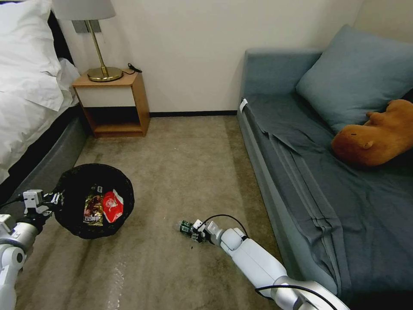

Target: Pick up the trash bin, then pick up the garbage on the floor and place it into the trash bin.

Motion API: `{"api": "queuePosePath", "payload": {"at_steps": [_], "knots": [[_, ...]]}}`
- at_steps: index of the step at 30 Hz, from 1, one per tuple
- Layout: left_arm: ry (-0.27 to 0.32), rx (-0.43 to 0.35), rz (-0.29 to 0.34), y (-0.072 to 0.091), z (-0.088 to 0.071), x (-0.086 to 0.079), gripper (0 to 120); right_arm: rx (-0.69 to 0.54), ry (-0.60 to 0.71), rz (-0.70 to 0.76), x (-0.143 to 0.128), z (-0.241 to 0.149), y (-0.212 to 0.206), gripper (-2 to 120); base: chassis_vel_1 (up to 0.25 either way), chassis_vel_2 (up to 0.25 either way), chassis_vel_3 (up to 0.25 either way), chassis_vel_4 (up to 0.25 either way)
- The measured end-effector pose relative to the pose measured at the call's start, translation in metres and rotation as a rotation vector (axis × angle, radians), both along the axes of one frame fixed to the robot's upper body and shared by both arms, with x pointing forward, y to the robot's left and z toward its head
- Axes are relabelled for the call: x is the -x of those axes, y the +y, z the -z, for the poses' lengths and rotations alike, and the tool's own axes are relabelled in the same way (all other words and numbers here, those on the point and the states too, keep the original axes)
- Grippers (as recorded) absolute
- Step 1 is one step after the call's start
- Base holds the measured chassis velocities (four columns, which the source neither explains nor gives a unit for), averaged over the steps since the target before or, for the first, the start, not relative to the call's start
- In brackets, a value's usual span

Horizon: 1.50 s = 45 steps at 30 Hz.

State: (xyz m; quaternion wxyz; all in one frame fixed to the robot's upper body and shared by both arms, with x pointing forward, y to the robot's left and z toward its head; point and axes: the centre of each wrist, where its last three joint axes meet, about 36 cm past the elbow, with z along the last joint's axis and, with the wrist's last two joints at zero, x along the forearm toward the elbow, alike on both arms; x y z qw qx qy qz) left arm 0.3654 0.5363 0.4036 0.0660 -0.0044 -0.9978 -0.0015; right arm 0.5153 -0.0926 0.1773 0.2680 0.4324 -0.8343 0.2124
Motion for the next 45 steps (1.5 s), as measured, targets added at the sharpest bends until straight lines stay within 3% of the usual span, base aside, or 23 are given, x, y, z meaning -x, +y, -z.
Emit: {"api": "queuePosePath", "payload": {"at_steps": [8,17,20,21,22,24,25,31,33,40,45], "knots": [[0.006,-0.003,0.001,0.000,0.002,0.004,4,-0.042,-0.029,0.021,-0.006,-0.012,-0.009,16,0.000,0.000,0.000,0.000],[-0.003,0.040,0.008,-0.001,0.001,0.000,4,-0.155,-0.115,0.058,-0.023,-0.041,-0.021,16,0.000,0.000,0.000,0.000],[-0.005,0.064,0.013,-0.003,0.000,-0.004,4,-0.349,-0.199,0.139,-0.032,-0.073,-0.001,16,0.000,0.000,0.000,0.000],[-0.005,0.064,0.013,-0.003,0.000,-0.004,4,-0.349,-0.199,0.139,-0.032,-0.073,-0.001,16,0.000,0.000,0.000,0.000],[-0.003,0.066,0.012,-0.004,0.001,-0.004,4,-0.437,-0.215,0.155,-0.033,-0.090,0.010,16,0.000,0.000,0.000,0.000],[-0.002,0.070,0.012,-0.006,0.002,-0.004,4,-0.498,-0.219,0.161,-0.032,-0.103,0.019,16,0.000,0.000,0.000,0.000],[-0.003,0.075,0.017,-0.009,0.004,-0.005,4,-0.574,-0.211,0.165,-0.028,-0.124,0.032,16,0.000,0.000,0.000,0.000],[-0.007,0.096,0.016,-0.019,0.009,-0.005,4,-0.703,-0.186,0.114,-0.008,-0.174,0.066,16,0.000,0.000,0.000,0.000],[-0.007,0.113,0.019,-0.028,0.013,-0.005,4,-0.794,-0.129,0.056,0.022,-0.206,0.096,16,0.000,0.000,0.000,0.000],[-0.005,0.128,0.030,-0.040,0.018,-0.008,4,-0.924,0.011,-0.036,0.076,-0.232,0.147,16,0.000,0.000,0.000,0.000],[-0.005,0.139,0.036,-0.046,0.019,-0.008,4,-0.938,0.032,-0.061,0.082,-0.229,0.171,16,0.000,0.000,0.000,0.000]]}}
